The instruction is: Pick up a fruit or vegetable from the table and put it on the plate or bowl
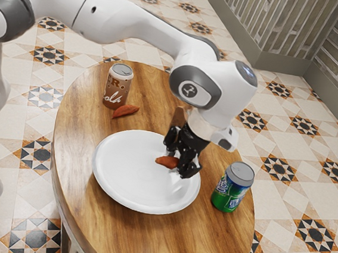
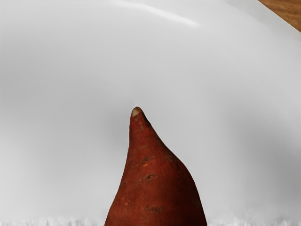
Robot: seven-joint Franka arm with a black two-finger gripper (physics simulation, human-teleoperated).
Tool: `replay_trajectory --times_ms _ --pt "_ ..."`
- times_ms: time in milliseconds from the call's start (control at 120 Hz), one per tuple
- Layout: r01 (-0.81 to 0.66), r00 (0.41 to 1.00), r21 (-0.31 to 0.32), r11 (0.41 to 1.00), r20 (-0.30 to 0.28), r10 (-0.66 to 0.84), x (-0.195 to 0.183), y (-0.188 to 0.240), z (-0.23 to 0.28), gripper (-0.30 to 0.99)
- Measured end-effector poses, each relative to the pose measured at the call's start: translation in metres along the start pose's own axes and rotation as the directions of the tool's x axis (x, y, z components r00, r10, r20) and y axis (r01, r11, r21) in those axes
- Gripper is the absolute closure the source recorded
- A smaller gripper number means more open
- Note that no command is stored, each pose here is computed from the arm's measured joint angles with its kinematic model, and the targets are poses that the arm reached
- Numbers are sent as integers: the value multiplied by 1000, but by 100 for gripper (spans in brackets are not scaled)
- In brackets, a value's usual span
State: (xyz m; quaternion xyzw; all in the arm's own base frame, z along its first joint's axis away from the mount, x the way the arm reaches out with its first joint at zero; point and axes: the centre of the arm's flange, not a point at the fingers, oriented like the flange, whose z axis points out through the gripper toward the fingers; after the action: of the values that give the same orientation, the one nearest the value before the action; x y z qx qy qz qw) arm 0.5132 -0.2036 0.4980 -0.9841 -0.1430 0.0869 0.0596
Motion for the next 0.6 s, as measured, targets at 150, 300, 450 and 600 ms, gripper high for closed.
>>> replay_trajectory --times_ms 150,300,450,600 --pt "6 999 -4 1000 32 -6 -1 -4 3 57" --pt "79 995 -15 997 57 -78 23 -38 7 23" --pt "109 994 -50 993 6 -109 38 -60 -26 8" --pt "43 968 -74 996 -244 -60 41 -127 -147 3"
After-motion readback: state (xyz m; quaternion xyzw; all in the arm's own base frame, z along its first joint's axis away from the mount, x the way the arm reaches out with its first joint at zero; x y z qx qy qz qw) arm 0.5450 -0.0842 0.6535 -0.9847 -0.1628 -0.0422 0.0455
